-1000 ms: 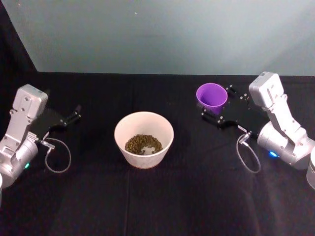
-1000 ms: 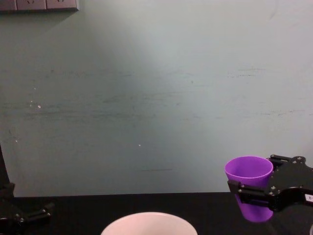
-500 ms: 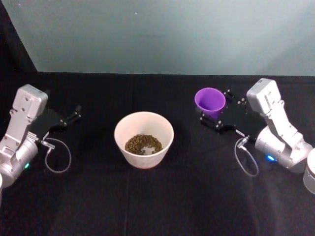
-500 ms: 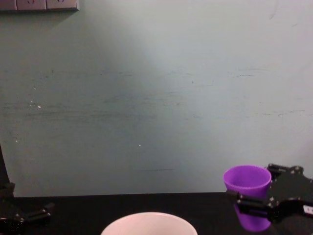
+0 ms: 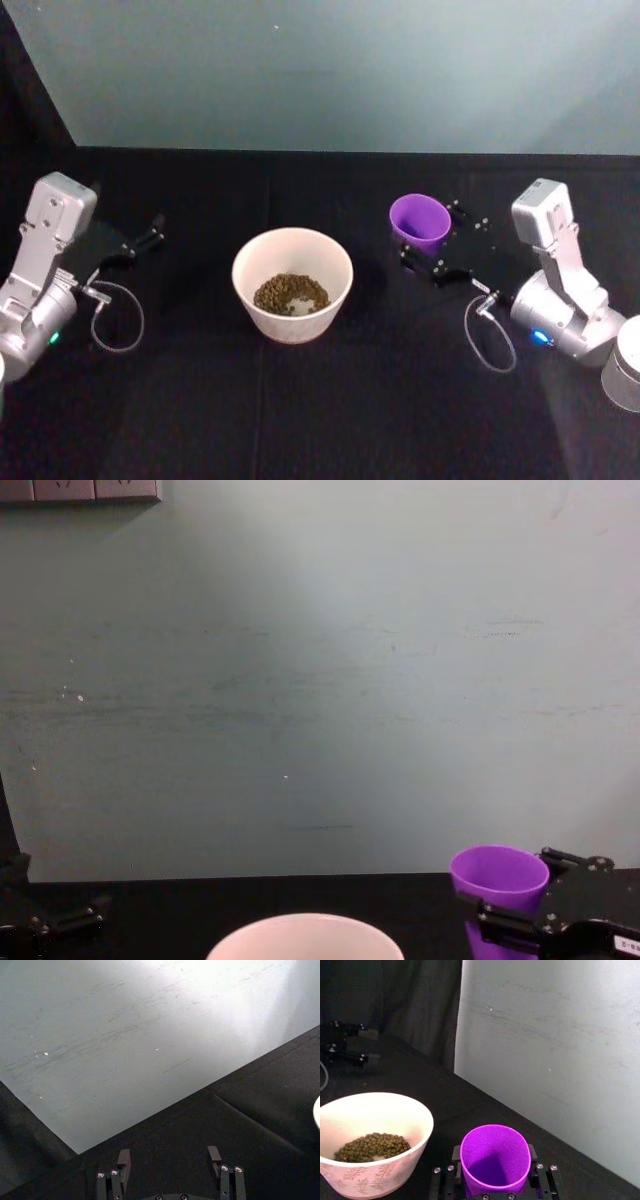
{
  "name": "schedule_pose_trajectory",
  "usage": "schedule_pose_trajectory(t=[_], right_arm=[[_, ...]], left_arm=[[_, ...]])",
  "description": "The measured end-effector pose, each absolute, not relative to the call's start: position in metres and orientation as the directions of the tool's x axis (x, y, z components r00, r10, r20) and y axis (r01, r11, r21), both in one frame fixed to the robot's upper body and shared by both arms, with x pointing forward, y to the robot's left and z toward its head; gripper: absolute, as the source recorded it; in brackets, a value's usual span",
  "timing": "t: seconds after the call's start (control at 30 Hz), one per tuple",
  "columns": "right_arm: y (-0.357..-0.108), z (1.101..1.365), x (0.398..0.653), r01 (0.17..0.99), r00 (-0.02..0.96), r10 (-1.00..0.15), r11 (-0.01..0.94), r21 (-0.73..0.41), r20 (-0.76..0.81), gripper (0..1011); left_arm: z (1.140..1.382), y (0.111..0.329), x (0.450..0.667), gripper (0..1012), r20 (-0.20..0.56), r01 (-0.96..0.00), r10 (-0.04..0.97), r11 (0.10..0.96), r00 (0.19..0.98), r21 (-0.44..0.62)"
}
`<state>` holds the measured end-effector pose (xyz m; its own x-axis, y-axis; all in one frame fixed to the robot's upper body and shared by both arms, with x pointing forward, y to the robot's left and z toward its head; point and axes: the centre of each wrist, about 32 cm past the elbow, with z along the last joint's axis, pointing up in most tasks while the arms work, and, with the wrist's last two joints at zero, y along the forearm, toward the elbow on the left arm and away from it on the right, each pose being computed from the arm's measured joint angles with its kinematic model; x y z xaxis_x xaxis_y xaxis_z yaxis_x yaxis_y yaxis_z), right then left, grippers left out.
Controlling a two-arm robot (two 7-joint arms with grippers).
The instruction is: Pick up the cup and pour the mung beans from the cup into the bowl.
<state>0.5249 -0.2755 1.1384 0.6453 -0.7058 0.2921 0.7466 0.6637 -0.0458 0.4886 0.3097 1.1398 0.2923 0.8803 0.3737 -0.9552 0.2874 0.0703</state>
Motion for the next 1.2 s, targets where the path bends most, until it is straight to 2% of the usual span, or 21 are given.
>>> schedule_pose_trajectory(t=[0.5,1.2], right_arm=[[-0.283,1.11,0.524,0.739,0.668,-0.729,0.673,-0.022,0.148,732],[-0.285,1.098,0.522,0.736,0.674,-0.727,0.677,-0.029,0.135,732]], left_arm=[[1.14,0.31,0.489,1000,0.374,-0.955,0.88,0.287,0.292,0.07],[1.14,0.31,0.489,1000,0.374,-0.955,0.88,0.287,0.292,0.07]])
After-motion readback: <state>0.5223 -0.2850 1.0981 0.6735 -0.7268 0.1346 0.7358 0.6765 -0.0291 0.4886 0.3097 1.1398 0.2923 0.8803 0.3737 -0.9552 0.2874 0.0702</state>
